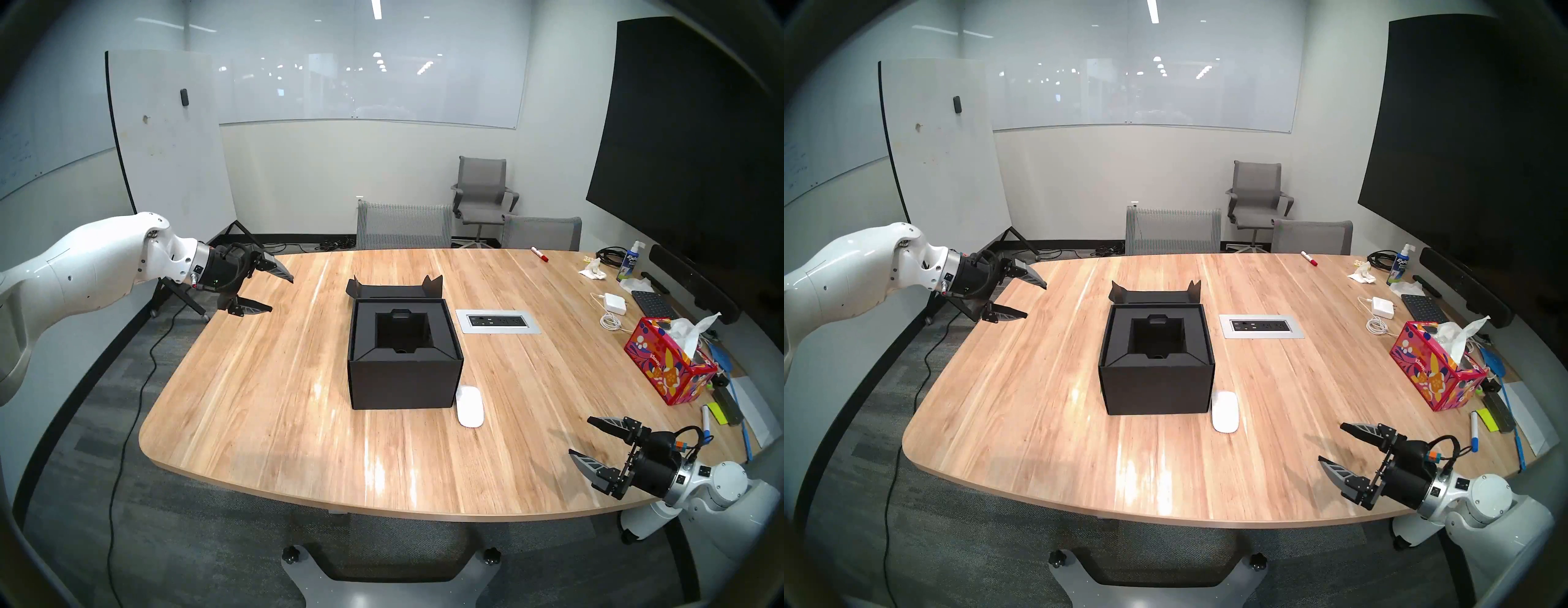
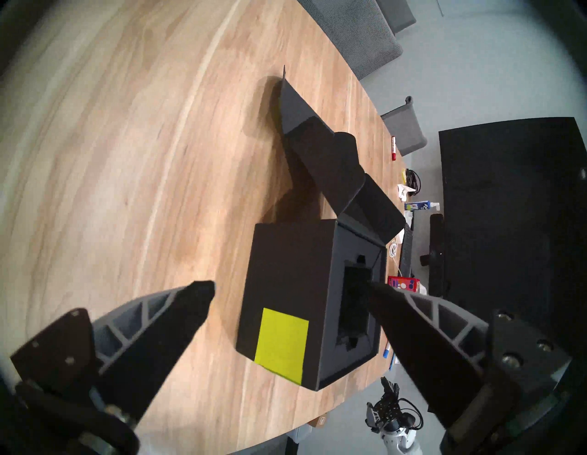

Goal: Open the box and place the mouse inside

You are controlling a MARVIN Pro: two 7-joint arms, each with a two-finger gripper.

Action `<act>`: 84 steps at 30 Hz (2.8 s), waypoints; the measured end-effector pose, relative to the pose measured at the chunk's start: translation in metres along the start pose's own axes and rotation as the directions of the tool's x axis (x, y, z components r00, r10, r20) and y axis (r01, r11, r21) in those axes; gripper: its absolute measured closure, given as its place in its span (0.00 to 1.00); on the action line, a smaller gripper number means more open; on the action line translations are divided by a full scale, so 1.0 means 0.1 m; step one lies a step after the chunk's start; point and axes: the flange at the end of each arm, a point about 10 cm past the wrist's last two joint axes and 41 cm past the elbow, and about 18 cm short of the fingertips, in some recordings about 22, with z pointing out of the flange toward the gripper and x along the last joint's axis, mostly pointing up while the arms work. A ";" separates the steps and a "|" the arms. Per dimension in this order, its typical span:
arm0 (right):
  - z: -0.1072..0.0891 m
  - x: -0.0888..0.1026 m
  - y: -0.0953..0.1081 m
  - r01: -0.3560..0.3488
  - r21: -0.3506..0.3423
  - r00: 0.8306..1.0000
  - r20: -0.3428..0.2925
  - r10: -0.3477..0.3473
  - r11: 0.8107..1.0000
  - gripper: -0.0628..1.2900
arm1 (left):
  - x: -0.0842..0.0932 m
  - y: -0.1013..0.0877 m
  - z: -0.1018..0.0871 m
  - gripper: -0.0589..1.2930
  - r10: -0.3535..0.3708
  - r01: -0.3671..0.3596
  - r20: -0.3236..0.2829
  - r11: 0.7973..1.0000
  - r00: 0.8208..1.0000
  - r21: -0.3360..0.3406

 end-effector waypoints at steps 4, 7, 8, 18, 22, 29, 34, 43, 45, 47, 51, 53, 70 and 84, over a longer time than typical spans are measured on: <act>0.00 0.00 0.00 0.000 0.000 1.000 0.000 0.000 1.000 0.04 | -0.06 -0.10 -0.10 0.03 0.016 -0.016 -0.003 1.000 1.000 -0.013; 0.00 0.00 0.00 0.000 0.000 1.000 0.000 0.000 1.000 0.04 | -0.08 -0.16 -0.16 0.03 0.025 -0.025 -0.007 0.999 1.000 -0.023; 0.00 0.00 0.00 0.000 0.000 1.000 0.000 0.000 1.000 0.04 | -0.09 -0.18 -0.19 0.03 0.030 -0.030 -0.009 0.999 1.000 -0.028; 0.00 0.00 0.00 0.000 0.000 1.000 0.000 0.000 1.000 0.04 | -0.20 -0.34 -0.32 0.03 0.072 -0.072 -0.006 0.996 0.997 -0.054; 0.00 0.00 0.00 0.000 0.000 1.000 0.000 0.000 1.000 0.04 | -0.24 -0.39 -0.36 0.03 0.098 -0.097 0.000 0.993 0.995 -0.059; 0.00 0.00 0.00 0.000 0.000 1.000 0.000 0.000 1.000 0.04 | -0.30 -0.43 -0.42 0.03 0.161 -0.160 0.016 0.985 0.987 -0.062; 0.00 0.00 0.00 0.000 0.000 1.000 0.000 0.000 1.000 0.04 | -0.34 -0.45 -0.45 0.03 0.203 -0.200 0.029 0.977 0.979 -0.069; 0.00 0.00 0.00 0.000 0.000 1.000 0.000 0.000 1.000 0.04 | -0.37 -0.49 -0.48 0.03 0.300 -0.297 0.024 0.951 0.953 -0.089; 0.00 0.00 0.00 0.000 0.000 1.000 0.000 0.000 1.000 0.04 | -0.38 -0.49 -0.49 0.03 0.325 -0.322 0.019 0.942 0.946 -0.094; 0.00 0.00 0.00 0.000 0.000 1.000 0.000 0.000 1.000 0.04 | -0.38 -0.50 -0.49 0.03 0.341 -0.338 0.017 0.936 0.940 -0.099; 0.00 0.00 0.00 0.000 0.000 1.000 0.000 0.000 1.000 0.04 | -0.39 -0.52 -0.49 0.03 0.397 -0.394 0.004 0.912 0.918 -0.118; 0.00 0.00 0.00 0.000 0.000 1.000 0.000 0.000 1.000 0.04 | -0.40 -0.52 -0.50 0.03 0.418 -0.415 -0.004 0.901 0.908 -0.127; 0.00 0.00 0.00 0.000 0.000 1.000 0.000 0.000 1.000 0.04 | -0.46 -0.64 -0.71 0.03 0.599 -0.600 -0.076 0.772 0.798 -0.210; 0.00 0.00 0.00 0.000 0.000 1.000 0.000 0.000 1.000 0.04 | -0.66 -0.79 -0.81 0.03 0.773 -0.754 -0.098 0.570 0.626 -0.327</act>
